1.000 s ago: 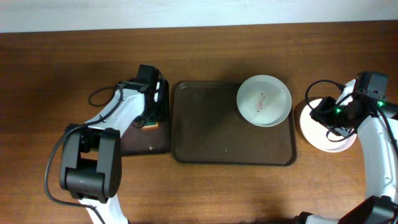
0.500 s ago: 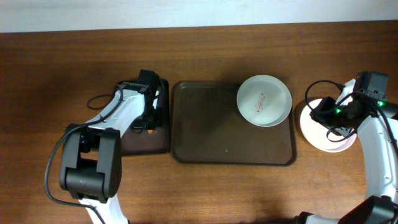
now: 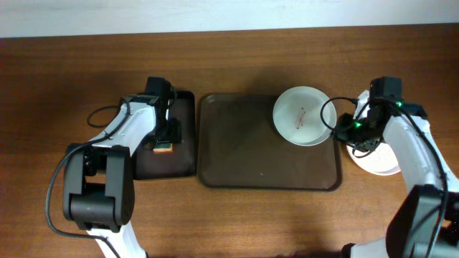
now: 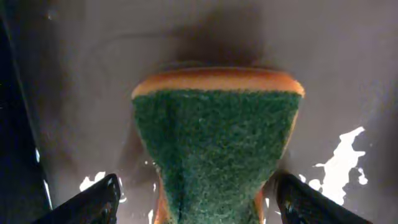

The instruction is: Clean dirty plates on tray and stack at the side

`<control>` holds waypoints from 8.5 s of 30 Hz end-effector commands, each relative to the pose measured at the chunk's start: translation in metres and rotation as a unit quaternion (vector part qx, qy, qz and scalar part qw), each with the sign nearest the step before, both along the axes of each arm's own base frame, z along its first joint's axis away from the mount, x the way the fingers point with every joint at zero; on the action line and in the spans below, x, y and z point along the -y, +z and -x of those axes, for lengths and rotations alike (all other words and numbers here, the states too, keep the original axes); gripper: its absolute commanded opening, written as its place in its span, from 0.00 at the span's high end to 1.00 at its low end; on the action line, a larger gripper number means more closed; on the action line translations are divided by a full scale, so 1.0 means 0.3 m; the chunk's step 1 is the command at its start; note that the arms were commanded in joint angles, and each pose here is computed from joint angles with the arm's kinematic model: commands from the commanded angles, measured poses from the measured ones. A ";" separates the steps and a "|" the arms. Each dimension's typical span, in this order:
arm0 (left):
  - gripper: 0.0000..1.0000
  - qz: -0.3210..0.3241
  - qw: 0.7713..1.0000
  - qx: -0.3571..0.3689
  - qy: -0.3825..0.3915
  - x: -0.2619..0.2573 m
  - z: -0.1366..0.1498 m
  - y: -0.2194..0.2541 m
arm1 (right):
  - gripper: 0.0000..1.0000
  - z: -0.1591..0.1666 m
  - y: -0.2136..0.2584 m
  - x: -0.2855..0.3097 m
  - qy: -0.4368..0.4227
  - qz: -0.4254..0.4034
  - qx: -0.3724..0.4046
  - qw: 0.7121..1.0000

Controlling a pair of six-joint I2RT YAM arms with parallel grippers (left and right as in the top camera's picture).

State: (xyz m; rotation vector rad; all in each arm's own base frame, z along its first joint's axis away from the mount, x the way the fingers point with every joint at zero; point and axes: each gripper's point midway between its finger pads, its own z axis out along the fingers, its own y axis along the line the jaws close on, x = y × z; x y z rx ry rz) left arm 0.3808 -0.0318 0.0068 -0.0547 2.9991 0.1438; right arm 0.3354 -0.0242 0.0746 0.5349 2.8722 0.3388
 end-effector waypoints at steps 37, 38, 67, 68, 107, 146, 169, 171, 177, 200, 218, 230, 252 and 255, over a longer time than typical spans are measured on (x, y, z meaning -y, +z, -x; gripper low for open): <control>0.19 0.036 0.999 -0.012 -0.005 0.040 0.014 -0.018 | 0.96 -0.046 -0.203 -0.249 0.057 -0.036 -0.055 0.996; 0.19 0.036 0.999 -0.012 -0.005 0.040 0.014 -0.018 | 0.96 -0.049 -0.202 -0.274 0.059 -0.037 -0.054 0.996; 0.53 0.026 1.000 0.015 -0.004 0.034 -0.053 0.058 | 0.95 -0.066 -0.200 -0.384 0.089 -0.027 -0.034 0.995; 0.53 0.026 1.000 0.016 -0.004 0.034 -0.054 0.059 | 0.95 -0.066 -0.200 -0.384 0.089 -0.027 -0.034 0.995; 1.00 0.071 0.968 0.241 -0.031 0.047 -0.109 0.666 | 0.96 -0.062 -0.200 -0.384 0.089 -0.027 -0.036 0.995; 1.00 0.087 0.842 0.531 -0.038 0.020 0.053 1.337 | 0.96 -0.063 -0.200 -0.384 0.090 -0.027 -0.036 0.995; 1.00 0.082 0.890 0.447 -0.037 0.030 -0.016 1.143 | 0.96 -0.063 -0.200 -0.384 0.089 -0.027 -0.036 0.995; 1.00 0.079 0.912 0.401 -0.035 0.032 -0.030 1.046 | 0.96 -0.063 -0.200 -0.384 0.089 -0.027 -0.036 0.995; 1.00 0.078 0.973 0.213 -0.033 0.053 -0.062 0.645 | 0.96 -0.063 -0.200 -0.384 0.089 -0.027 -0.036 0.995; 1.00 0.330 0.932 0.081 -0.125 0.602 -0.060 0.375 | 0.96 -0.047 -0.200 -0.442 0.114 -0.026 -0.037 0.992; 1.00 0.311 0.946 -0.049 -0.081 0.893 0.089 -0.008 | 0.96 -0.046 -0.200 -0.442 0.114 -0.026 -0.037 0.992; 1.00 0.316 0.935 0.047 -0.153 0.781 -0.016 0.244 | 0.96 -0.047 -0.200 -0.442 0.114 -0.026 -0.037 0.992; 1.00 0.177 0.964 0.103 -0.167 0.706 -0.096 0.226 | 0.78 -0.047 -0.200 -0.442 0.114 -0.026 -0.036 0.992; 1.00 0.174 0.961 0.132 -0.172 0.679 -0.088 0.358 | 0.75 -0.050 -0.200 -0.442 0.114 -0.026 -0.034 0.993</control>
